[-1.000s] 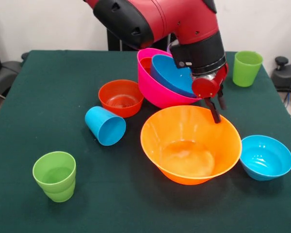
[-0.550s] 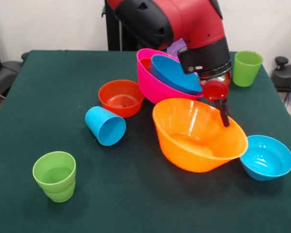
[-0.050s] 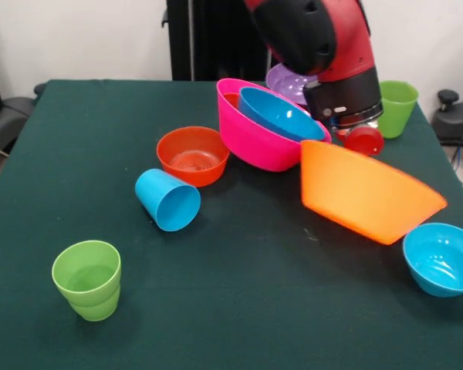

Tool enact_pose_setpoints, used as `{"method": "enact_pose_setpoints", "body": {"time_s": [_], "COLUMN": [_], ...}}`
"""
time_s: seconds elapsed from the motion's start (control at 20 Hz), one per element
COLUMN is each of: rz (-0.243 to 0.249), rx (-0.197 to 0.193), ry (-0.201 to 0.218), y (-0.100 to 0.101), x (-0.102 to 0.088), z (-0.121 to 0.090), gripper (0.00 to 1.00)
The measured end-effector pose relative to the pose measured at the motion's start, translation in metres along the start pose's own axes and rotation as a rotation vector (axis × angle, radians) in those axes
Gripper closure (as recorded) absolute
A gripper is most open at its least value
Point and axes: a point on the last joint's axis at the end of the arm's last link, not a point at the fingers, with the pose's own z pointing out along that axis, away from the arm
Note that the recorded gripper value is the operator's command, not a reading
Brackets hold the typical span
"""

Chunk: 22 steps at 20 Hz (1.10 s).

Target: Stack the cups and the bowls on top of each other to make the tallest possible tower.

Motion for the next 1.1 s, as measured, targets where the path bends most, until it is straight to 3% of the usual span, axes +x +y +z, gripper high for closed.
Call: {"method": "enact_pose_setpoints", "body": {"time_s": [0.35, 0.75, 0.8, 1.1], "rz": [0.031, 0.077, 0.079, 0.073], "rx": [0.019, 0.044, 0.05, 0.078], "ry": [0.02, 0.054, 0.063, 0.066], "y": [-0.002, -0.017, -0.019, -0.032], "x": [-0.007, 0.017, 0.022, 0.023], "z": [-0.006, -0.017, -0.019, -0.027], "gripper": [0.0, 0.0, 1.0, 1.0]}}
